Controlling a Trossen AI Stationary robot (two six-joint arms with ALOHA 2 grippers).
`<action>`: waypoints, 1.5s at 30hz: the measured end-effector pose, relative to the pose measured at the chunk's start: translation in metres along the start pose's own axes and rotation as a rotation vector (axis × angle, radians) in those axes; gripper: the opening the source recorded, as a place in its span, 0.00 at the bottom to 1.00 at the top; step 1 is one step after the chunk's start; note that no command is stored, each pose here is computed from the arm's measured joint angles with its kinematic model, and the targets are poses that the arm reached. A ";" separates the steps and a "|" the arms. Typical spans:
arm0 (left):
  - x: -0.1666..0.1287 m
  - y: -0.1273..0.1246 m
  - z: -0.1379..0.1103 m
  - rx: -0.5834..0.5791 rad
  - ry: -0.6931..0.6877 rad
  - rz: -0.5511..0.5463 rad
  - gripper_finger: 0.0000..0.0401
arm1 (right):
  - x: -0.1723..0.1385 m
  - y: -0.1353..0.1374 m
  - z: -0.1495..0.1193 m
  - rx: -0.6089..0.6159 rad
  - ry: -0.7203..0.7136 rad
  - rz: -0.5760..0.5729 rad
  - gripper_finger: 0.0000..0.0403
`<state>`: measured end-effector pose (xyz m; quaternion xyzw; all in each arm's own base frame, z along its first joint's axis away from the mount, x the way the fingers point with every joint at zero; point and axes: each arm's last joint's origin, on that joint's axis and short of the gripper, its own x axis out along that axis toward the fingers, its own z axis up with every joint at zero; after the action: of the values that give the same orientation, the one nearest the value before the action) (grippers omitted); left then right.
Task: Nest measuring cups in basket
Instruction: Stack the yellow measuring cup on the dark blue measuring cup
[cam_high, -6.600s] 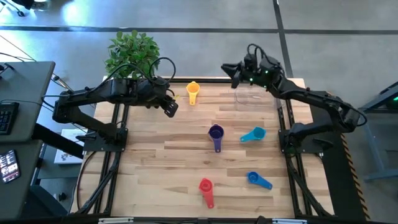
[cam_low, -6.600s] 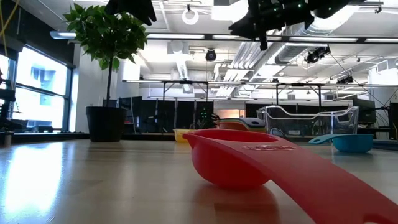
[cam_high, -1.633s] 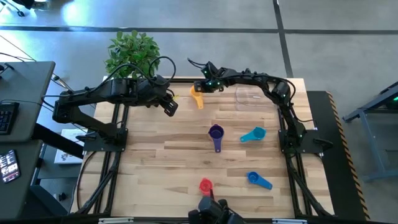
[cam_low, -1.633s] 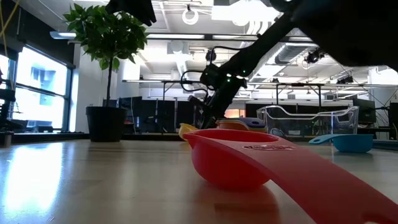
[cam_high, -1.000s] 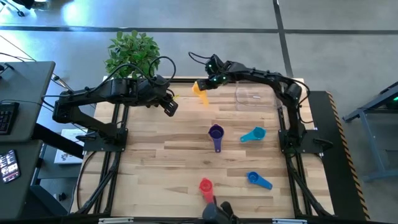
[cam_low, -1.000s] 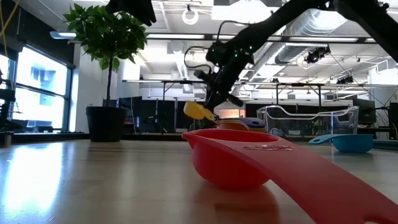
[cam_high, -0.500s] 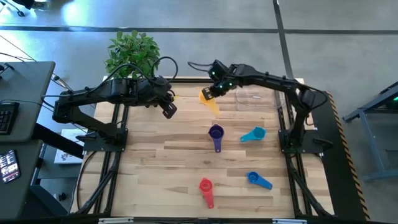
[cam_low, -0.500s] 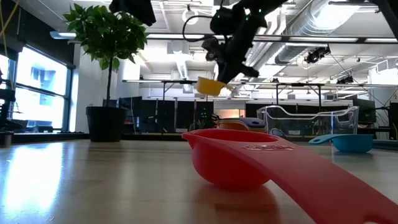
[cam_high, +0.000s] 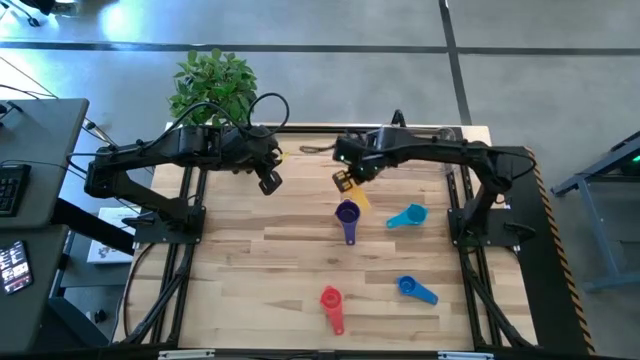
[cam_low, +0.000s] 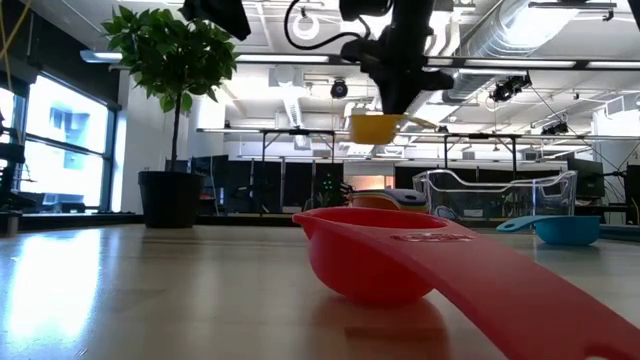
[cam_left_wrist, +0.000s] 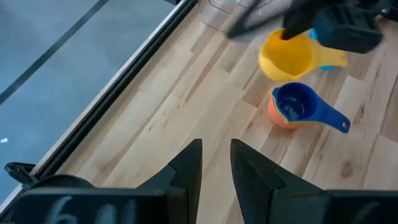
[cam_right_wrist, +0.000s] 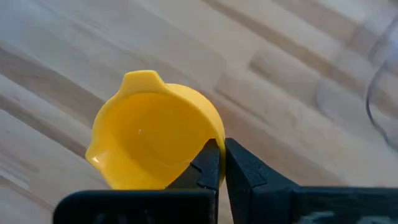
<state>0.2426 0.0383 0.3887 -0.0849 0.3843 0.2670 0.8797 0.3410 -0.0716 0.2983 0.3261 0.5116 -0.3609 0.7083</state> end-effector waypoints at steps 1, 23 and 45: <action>0.000 0.000 0.000 0.000 0.000 0.000 0.19 | -0.001 0.002 -0.005 0.003 0.006 -0.015 0.00; 0.000 -0.001 0.000 -0.001 0.008 -0.026 0.19 | -0.058 -0.026 -0.049 0.094 -0.085 -0.256 0.00; 0.000 -0.001 0.000 -0.002 0.007 -0.026 0.19 | -0.029 -0.064 -0.093 0.468 -0.175 0.135 0.00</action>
<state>0.2430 0.0374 0.3885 -0.0918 0.3859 0.2557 0.8817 0.2355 -0.0230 0.2959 0.4822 0.3280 -0.4482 0.6775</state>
